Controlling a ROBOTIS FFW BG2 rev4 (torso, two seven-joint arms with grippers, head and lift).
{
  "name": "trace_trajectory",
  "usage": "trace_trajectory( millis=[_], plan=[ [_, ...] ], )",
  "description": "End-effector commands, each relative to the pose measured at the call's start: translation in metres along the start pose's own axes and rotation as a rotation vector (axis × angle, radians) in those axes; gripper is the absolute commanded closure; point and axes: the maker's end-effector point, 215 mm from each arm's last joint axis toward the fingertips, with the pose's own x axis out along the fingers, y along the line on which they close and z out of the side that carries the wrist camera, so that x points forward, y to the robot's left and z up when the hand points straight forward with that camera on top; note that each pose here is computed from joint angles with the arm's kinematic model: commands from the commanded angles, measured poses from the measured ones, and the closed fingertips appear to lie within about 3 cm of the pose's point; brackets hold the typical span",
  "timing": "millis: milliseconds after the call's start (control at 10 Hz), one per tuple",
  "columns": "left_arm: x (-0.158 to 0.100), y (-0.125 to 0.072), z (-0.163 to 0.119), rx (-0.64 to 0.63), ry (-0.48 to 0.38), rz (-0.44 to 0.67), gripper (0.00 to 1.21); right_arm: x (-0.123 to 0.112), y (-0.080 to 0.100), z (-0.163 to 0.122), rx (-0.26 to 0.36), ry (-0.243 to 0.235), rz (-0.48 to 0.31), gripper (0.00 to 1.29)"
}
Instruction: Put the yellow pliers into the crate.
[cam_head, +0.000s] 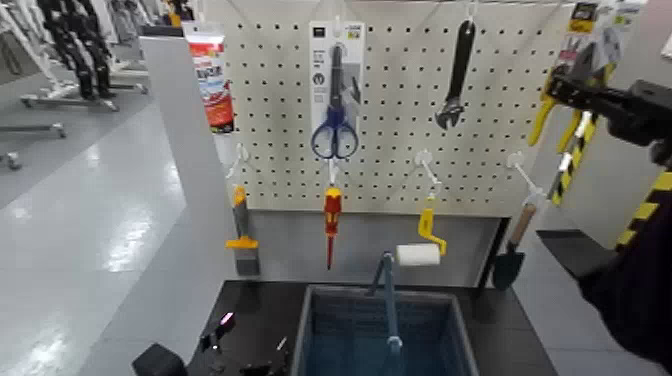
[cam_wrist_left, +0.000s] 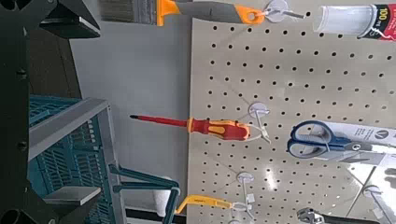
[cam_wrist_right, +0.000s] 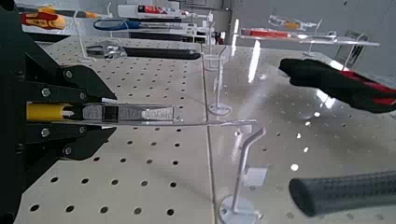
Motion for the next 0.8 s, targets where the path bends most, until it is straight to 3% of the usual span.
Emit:
trace_trajectory(
  millis=[100,500,800],
  plan=[
    [-0.001,0.0,0.0,0.0,0.001,-0.001,0.12,0.003,0.035,0.028,-0.074,-0.033,0.033,1.11],
    [0.0,-0.002,-0.001,-0.002,0.003,-0.007,0.12,0.022,0.079,0.032,-0.09,-0.082,0.072,1.11],
    [0.0,-0.003,-0.002,-0.004,0.006,-0.008,0.12,0.039,0.109,-0.008,0.01,-0.126,0.095,1.11]
  ],
)
